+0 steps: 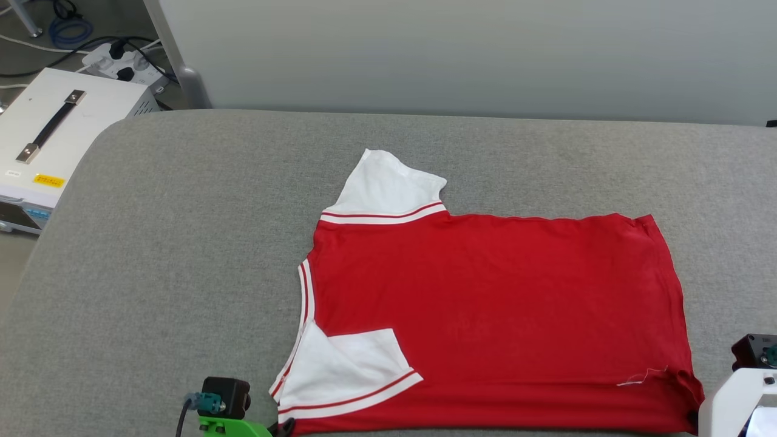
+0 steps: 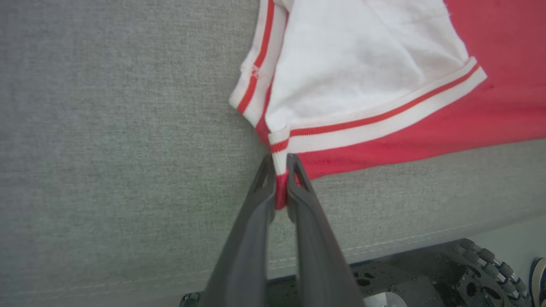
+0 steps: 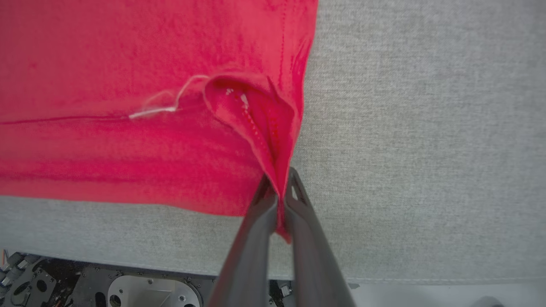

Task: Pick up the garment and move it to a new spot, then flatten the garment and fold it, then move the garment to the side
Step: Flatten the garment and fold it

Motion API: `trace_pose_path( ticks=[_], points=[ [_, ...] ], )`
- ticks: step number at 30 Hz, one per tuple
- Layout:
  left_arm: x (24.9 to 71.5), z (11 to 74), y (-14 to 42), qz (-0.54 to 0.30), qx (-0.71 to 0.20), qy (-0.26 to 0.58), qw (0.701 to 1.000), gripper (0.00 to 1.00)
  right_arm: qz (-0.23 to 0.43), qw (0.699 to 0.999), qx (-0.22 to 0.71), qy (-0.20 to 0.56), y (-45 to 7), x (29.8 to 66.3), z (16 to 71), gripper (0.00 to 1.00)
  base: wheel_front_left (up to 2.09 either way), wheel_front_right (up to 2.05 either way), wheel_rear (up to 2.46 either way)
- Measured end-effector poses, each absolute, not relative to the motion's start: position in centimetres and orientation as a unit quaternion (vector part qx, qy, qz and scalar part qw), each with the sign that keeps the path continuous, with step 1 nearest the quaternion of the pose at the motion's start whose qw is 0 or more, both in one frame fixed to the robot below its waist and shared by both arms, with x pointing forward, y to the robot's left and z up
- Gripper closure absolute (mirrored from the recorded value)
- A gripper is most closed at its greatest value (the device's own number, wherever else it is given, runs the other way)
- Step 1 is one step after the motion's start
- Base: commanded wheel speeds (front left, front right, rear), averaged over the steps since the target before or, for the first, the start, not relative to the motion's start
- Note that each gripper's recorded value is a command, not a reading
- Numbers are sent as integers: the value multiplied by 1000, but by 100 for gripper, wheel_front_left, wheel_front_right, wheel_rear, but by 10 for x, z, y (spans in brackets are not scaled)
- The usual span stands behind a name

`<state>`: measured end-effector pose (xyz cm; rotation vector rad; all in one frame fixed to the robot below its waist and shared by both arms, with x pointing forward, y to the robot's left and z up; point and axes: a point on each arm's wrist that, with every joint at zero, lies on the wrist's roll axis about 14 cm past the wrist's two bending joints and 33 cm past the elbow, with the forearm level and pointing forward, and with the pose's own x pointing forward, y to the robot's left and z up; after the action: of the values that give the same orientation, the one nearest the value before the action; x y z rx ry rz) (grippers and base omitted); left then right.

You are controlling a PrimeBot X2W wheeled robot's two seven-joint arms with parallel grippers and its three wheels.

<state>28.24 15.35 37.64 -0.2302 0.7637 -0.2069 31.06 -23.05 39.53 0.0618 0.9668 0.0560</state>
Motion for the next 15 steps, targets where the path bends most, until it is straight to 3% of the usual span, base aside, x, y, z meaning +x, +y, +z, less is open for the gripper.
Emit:
trace_pose_path(
  ticks=[1,2,3,4,10,15],
  points=[
    [282,375,153,-101,-111,373,916,100,27,884,30,466,-231,310,394,100,0,0,0],
    [282,374,153,-100,-111,373,915,71,26,884,31,466,-231,310,393,100,0,0,0],
    [282,374,153,-100,-110,374,916,15,27,885,31,464,-230,310,394,67,0,0,0],
    [282,373,153,-100,-107,373,916,0,27,888,31,458,-230,311,395,0,0,0,0],
    [296,388,160,-91,-103,327,935,0,28,914,23,404,-232,324,412,0,0,0,0],
    [333,441,161,-95,-95,193,972,0,53,957,19,283,-220,354,459,0,0,0,0]
  ],
)
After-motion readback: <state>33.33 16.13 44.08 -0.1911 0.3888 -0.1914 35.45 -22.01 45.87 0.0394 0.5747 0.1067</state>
